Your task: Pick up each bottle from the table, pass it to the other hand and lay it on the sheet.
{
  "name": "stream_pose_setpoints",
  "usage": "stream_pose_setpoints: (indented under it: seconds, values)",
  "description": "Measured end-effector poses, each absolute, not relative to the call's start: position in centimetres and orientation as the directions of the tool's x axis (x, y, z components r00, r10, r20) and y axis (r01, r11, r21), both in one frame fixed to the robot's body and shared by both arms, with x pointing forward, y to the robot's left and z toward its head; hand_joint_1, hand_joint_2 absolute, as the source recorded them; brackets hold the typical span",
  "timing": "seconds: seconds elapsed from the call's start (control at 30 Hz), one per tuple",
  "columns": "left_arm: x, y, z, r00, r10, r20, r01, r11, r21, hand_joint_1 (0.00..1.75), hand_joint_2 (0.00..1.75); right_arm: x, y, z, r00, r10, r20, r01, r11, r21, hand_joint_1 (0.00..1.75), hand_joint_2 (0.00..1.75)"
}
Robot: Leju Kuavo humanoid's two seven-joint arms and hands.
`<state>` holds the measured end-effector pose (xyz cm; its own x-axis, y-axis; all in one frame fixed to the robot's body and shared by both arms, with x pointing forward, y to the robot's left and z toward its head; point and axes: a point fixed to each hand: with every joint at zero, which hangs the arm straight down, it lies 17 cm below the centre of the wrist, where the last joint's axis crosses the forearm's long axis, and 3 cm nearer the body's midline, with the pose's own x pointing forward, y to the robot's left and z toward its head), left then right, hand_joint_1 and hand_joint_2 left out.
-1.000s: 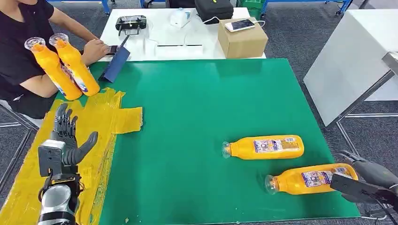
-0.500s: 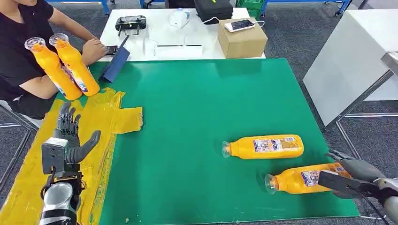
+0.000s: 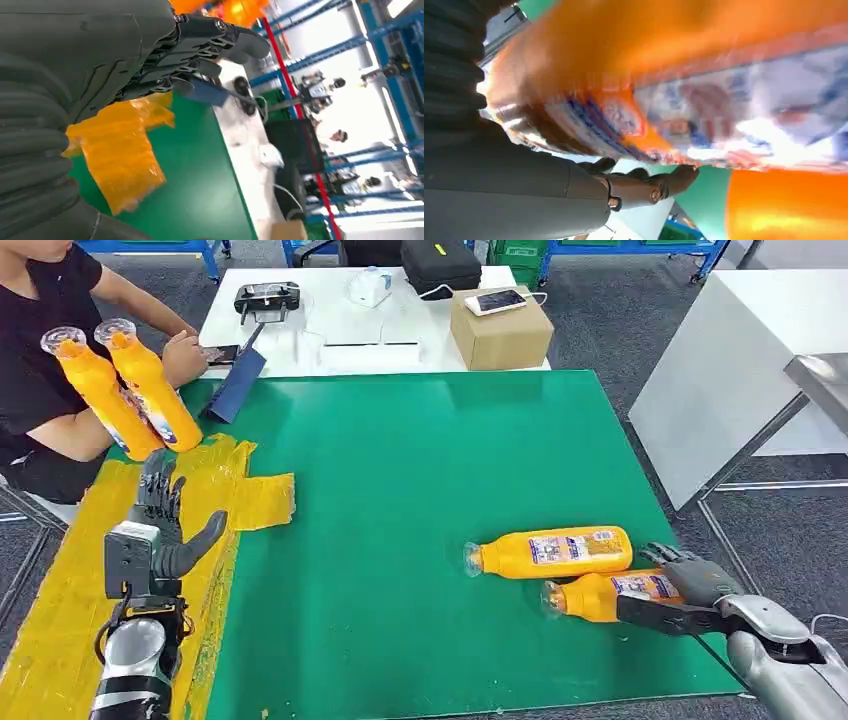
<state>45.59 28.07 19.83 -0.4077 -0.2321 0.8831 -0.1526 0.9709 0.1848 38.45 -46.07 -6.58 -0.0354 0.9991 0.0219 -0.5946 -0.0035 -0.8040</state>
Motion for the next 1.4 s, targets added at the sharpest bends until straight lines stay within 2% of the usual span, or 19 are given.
stream_pose_setpoints:
  seconds: [0.03,0.07,0.1,0.17,0.4,0.57,0.77,0.93,1.1,1.2,1.4]
  values:
    - [45.6,28.0,19.8,-0.408,-0.232,0.883,-0.151,0.971,0.185,0.00,1.75,38.6,-45.9,-6.9,-0.032,0.999,0.024,-0.598,0.000,-0.801,0.00,1.75]
    - [45.6,27.8,19.9,-0.409,-0.230,0.883,-0.147,0.972,0.185,0.00,1.75,38.9,-45.8,-6.9,-0.030,0.999,0.023,-0.599,0.001,-0.801,0.35,1.75]
    - [45.6,27.8,19.9,-0.410,-0.230,0.883,-0.146,0.972,0.186,0.00,1.75,38.8,-45.7,-7.2,-0.030,0.999,0.023,-0.606,0.000,-0.796,1.59,1.75]
    - [45.7,27.7,19.9,-0.410,-0.230,0.883,-0.146,0.972,0.185,0.00,1.75,39.0,-45.3,-7.6,-0.033,0.999,0.015,-0.611,-0.008,-0.792,1.73,1.75]
    - [46.2,27.2,20.6,-0.421,-0.229,0.878,-0.142,0.972,0.186,0.00,1.75,39.1,-42.5,-10.2,-0.050,0.999,0.010,-0.628,-0.024,-0.778,1.75,1.75]
    - [46.6,27.1,22.6,-0.463,-0.227,0.857,-0.149,0.973,0.177,0.00,1.75,39.3,-42.7,-9.9,-0.021,0.998,0.056,-0.628,0.030,-0.777,1.75,1.75]
    - [46.2,27.0,20.8,-0.431,-0.223,0.875,-0.133,0.974,0.183,0.00,1.75,37.9,-42.5,-10.7,0.007,0.994,0.109,-0.647,0.088,-0.758,1.75,1.75]
    - [45.3,27.2,20.0,-0.425,-0.223,0.877,-0.136,0.974,0.182,0.00,1.75,36.8,-40.9,-10.3,0.032,0.975,0.219,-0.628,0.190,-0.754,1.75,1.75]
    - [43.6,28.2,19.8,-0.423,-0.237,0.875,-0.163,0.969,0.183,0.00,1.75,36.6,-33.7,-7.1,-0.067,0.898,0.436,-0.563,0.326,-0.759,1.75,1.75]
    - [42.8,28.6,19.1,-0.408,-0.239,0.881,-0.164,0.969,0.187,0.00,1.75,36.1,-30.6,-5.8,-0.108,0.868,0.484,-0.549,0.354,-0.757,1.75,1.75]
    - [42.1,29.1,18.3,-0.391,-0.244,0.888,-0.171,0.967,0.191,0.00,1.75,35.4,-28.5,-4.8,-0.141,0.843,0.519,-0.540,0.374,-0.754,1.75,1.75]
